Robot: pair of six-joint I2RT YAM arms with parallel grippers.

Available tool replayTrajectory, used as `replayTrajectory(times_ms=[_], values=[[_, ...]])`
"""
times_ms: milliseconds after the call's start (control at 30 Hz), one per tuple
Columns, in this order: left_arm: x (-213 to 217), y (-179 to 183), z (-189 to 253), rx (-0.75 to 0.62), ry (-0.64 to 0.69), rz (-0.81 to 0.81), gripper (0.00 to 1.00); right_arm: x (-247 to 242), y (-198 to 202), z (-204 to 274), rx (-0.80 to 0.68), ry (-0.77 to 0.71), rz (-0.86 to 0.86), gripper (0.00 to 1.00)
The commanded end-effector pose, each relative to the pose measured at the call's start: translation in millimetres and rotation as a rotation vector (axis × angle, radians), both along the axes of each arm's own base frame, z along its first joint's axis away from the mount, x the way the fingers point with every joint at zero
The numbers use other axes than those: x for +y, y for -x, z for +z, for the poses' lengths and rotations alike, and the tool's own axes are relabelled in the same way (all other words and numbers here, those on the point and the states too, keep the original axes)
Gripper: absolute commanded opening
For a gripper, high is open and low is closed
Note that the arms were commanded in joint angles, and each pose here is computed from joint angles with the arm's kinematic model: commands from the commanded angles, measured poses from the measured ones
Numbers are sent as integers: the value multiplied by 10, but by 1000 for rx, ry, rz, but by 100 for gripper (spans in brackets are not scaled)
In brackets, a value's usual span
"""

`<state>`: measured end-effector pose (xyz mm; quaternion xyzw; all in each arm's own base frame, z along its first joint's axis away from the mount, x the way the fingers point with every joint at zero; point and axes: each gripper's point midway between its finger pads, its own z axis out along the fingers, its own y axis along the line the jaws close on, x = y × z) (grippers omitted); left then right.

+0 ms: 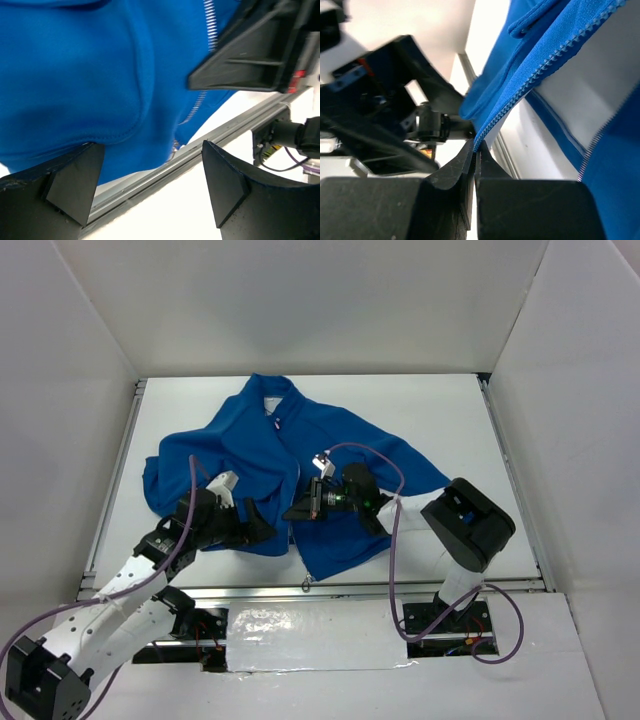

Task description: Zip up the jacket

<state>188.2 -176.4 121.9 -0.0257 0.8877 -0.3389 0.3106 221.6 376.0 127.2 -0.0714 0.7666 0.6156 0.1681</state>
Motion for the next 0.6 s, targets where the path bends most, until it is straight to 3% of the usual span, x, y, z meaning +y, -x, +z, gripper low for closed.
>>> replayTrajectory(times_ms=[0, 333, 567], values=[[-175, -69, 206, -63, 91, -49, 91, 72, 14, 200, -59, 0, 27, 0], [-231, -1, -83, 13, 58, -81, 89, 104, -1, 374, -76, -40, 21, 0], [-348, 20, -54, -9, 116, -122, 82, 107, -6, 493, -76, -76, 15, 0]])
